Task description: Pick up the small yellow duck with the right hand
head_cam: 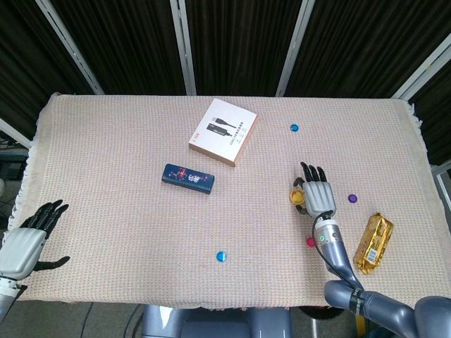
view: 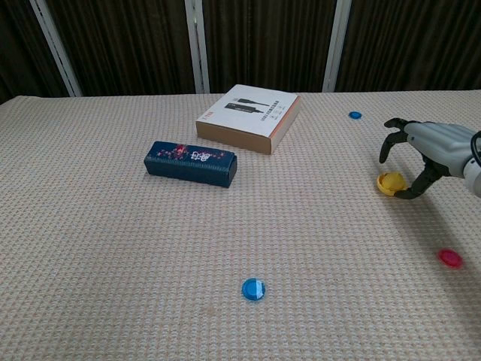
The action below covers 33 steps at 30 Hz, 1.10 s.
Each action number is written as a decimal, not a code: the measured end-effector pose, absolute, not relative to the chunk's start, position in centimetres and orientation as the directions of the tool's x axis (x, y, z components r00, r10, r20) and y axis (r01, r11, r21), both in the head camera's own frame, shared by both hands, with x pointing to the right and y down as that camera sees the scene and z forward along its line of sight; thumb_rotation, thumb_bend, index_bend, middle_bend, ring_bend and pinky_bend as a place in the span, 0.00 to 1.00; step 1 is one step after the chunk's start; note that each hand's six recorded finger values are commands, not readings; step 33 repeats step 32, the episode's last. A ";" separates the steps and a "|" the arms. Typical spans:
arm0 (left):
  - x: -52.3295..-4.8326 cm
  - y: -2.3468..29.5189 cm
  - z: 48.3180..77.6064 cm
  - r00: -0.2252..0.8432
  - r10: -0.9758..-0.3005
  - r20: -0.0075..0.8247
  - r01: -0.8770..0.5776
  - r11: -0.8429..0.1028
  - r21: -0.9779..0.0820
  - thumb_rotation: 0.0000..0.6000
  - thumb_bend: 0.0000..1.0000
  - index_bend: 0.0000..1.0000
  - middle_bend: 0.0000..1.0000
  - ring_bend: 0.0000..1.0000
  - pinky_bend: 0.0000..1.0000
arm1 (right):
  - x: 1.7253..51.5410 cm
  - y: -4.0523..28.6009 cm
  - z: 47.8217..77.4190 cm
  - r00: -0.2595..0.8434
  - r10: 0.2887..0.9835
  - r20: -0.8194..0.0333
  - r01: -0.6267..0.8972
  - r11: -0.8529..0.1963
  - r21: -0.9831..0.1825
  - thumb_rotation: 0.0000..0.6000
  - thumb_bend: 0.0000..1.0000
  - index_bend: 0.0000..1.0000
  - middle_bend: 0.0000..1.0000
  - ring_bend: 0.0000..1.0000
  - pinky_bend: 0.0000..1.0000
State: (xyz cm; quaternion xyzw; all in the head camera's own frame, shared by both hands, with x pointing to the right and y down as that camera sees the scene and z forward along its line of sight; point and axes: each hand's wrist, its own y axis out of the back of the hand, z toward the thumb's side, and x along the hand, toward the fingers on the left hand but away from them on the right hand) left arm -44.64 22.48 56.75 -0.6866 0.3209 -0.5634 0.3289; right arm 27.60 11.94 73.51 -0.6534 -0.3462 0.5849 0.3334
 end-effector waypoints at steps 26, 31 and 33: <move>-45.6 22.9 56.6 0.153 -0.817 0.555 -0.052 -0.568 -0.822 1.00 0.00 0.00 0.00 0.00 0.22 | 34.2 16.6 60.1 0.087 0.857 -0.507 0.042 -0.512 -0.858 1.00 0.00 0.00 0.00 0.00 0.00; -45.7 22.8 56.6 0.150 -0.818 0.555 -0.049 -0.567 -0.822 1.00 0.00 0.00 0.00 0.00 0.22 | 37.9 20.4 55.9 -0.013 0.870 -0.492 0.041 -0.491 -0.870 1.00 0.00 0.00 0.00 0.00 0.00; -45.6 22.8 56.6 0.152 -0.817 0.556 -0.047 -0.568 -0.822 1.00 0.00 0.00 0.00 0.00 0.22 | 38.4 20.9 55.5 -0.024 0.879 -0.477 0.041 -0.476 -0.879 1.00 0.00 0.00 0.00 0.00 0.00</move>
